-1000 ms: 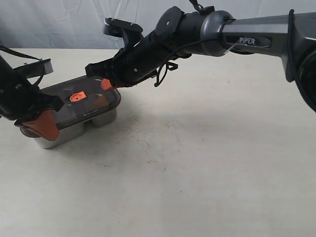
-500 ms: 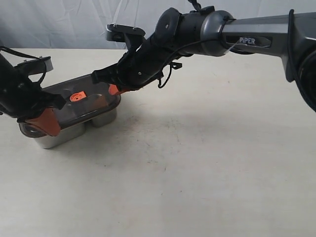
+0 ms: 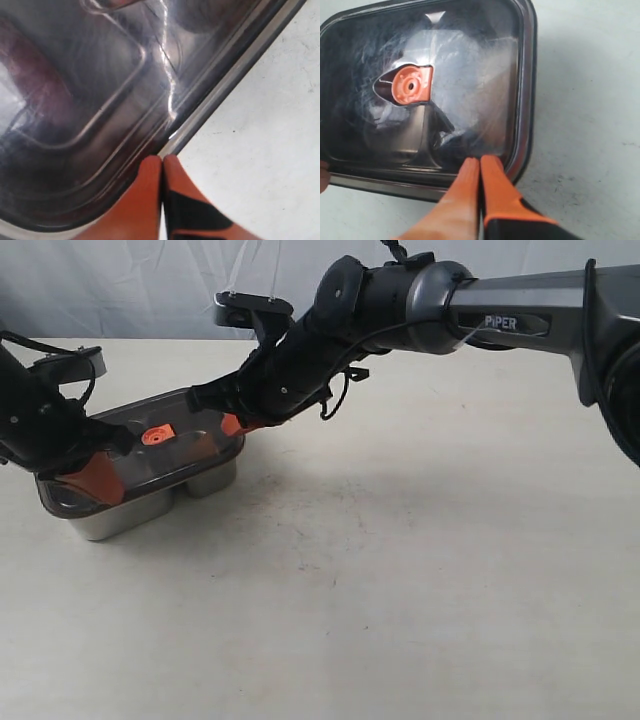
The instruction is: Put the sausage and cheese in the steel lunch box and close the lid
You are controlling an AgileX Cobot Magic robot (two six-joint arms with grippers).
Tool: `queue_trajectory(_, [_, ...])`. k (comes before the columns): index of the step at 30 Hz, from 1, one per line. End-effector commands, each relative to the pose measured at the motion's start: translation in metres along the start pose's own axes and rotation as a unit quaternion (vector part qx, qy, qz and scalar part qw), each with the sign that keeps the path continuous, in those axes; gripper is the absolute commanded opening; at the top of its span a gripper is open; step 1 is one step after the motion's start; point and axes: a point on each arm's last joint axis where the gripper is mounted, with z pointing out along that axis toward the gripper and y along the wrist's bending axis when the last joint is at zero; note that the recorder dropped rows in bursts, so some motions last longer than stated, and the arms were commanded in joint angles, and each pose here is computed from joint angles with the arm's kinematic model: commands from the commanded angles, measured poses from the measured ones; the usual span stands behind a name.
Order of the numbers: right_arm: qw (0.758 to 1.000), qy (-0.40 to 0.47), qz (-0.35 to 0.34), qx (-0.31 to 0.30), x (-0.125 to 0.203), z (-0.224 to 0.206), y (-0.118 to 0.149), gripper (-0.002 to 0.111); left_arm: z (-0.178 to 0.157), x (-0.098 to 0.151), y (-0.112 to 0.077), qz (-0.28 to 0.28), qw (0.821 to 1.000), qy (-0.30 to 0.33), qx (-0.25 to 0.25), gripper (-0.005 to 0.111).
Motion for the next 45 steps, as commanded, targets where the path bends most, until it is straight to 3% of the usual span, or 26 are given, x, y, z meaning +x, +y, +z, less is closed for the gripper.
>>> queue_trajectory(1, [1.0, -0.008, -0.011, 0.007, -0.004, -0.006, -0.001, -0.001, -0.006, -0.007, -0.005, 0.001, 1.0, -0.004, 0.014, 0.0])
queue_trajectory(4, [1.0, -0.016, -0.014, 0.021, -0.007, -0.009, -0.002, -0.001, -0.007, -0.006, -0.009, 0.01, 0.999, 0.003, 0.037, 0.0])
queue_trajectory(14, [0.997, 0.001, -0.05, 0.066, -0.007, -0.021, -0.005, -0.001, 0.008, -0.004, -0.004, 0.005, 0.998, 0.043, 0.044, 0.0])
queue_trajectory(21, [0.99, 0.025, -0.057, 0.125, -0.003, -0.023, -0.016, -0.001, 0.012, -0.007, 0.0, 0.001, 0.999, 0.031, 0.034, 0.0])
queue_trajectory(35, [0.991, 0.035, -0.049, 0.122, -0.001, -0.023, -0.015, -0.001, 0.005, -0.017, 0.001, 0.01, 1.0, 0.005, 0.018, 0.0])
queue_trajectory(45, [0.996, 0.042, -0.025, 0.076, 0.006, -0.005, -0.006, -0.001, 0.005, -0.017, 0.002, 0.008, 1.0, 0.003, 0.015, 0.0])
